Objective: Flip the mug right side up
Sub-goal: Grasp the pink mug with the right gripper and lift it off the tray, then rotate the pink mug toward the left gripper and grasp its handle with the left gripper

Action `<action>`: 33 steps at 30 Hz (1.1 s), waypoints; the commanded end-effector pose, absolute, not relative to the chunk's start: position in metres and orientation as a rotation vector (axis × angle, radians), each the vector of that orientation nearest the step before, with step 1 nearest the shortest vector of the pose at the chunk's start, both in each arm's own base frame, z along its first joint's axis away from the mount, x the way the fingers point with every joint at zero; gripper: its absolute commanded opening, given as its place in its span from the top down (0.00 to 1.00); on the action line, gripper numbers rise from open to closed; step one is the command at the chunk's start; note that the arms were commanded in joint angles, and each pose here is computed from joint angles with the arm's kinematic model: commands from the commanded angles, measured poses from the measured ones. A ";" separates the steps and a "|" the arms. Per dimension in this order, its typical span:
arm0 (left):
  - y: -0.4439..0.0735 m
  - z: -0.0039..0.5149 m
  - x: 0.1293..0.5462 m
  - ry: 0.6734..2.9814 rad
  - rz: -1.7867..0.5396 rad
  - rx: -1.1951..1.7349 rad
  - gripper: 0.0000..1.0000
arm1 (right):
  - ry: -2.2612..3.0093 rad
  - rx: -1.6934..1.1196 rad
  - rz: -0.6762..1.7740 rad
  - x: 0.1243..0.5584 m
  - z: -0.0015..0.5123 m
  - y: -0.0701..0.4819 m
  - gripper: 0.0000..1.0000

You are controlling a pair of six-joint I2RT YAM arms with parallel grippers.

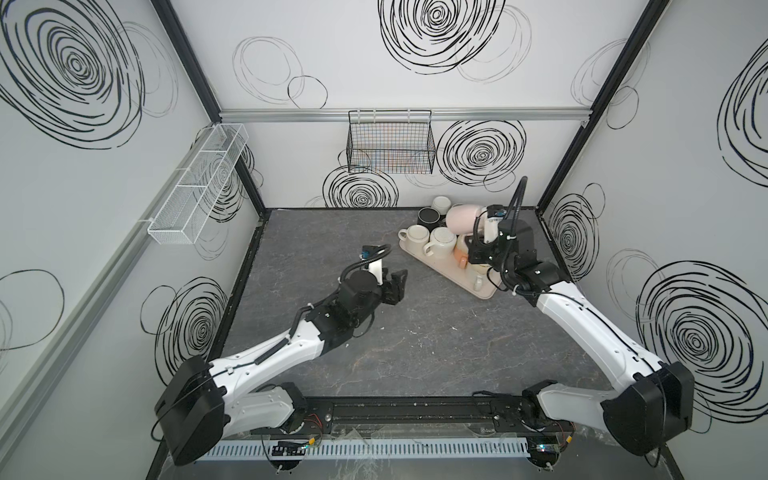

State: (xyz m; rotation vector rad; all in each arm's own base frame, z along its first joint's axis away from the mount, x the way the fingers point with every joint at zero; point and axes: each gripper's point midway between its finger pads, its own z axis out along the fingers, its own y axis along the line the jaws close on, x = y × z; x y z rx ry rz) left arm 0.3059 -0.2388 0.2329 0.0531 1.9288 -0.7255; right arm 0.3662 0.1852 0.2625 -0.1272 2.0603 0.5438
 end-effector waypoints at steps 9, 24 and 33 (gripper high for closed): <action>-0.211 0.230 0.273 1.799 -1.170 -0.206 0.39 | 1.917 -0.120 1.503 0.317 0.280 0.331 1.00; -0.234 0.266 0.285 1.602 -1.528 -0.212 0.51 | 1.906 -0.232 1.658 0.288 0.300 0.355 1.00; -0.233 0.262 0.295 1.602 -1.535 -0.266 0.66 | 1.899 -0.234 1.726 0.279 0.301 0.356 1.00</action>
